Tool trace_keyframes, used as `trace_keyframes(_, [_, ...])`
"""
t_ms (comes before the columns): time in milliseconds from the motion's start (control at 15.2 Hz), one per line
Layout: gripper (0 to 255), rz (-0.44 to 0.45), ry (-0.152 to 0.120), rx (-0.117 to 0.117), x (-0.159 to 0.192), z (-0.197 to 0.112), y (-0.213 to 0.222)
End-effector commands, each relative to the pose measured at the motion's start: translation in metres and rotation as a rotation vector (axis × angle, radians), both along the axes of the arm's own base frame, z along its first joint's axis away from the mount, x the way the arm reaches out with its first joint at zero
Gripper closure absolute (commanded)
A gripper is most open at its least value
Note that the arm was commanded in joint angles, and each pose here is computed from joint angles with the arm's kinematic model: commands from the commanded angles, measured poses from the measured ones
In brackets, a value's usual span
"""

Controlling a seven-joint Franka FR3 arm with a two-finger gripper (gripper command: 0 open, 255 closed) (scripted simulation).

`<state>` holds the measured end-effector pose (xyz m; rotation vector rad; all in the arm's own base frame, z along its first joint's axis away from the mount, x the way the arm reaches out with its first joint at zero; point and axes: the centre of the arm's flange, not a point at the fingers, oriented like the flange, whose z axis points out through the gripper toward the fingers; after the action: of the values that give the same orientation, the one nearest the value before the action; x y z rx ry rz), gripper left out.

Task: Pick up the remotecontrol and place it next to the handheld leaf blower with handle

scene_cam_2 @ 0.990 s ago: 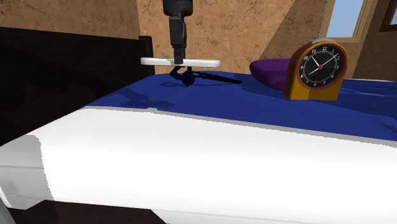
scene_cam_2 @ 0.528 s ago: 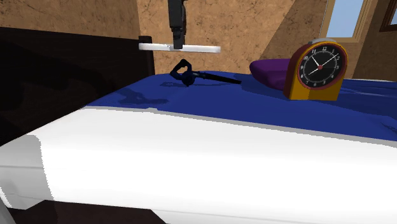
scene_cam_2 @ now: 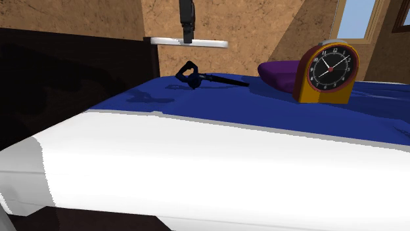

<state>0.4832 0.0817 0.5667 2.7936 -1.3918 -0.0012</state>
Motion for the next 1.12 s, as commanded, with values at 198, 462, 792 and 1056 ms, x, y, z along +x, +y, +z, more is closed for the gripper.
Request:
trace_keyframes(198, [255,-0.001,-0.001,0.001,0.056,0.001,0.036])
trace_keyframes(462, [255,-0.001,-0.001,0.001,0.101,0.002,0.064])
trace_keyframes(792, [255,-0.001,-0.001,0.001,0.156,0.002,0.099])
trace_keyframes(1056, [255,-0.001,-0.001,0.001,0.196,-0.002,0.124])
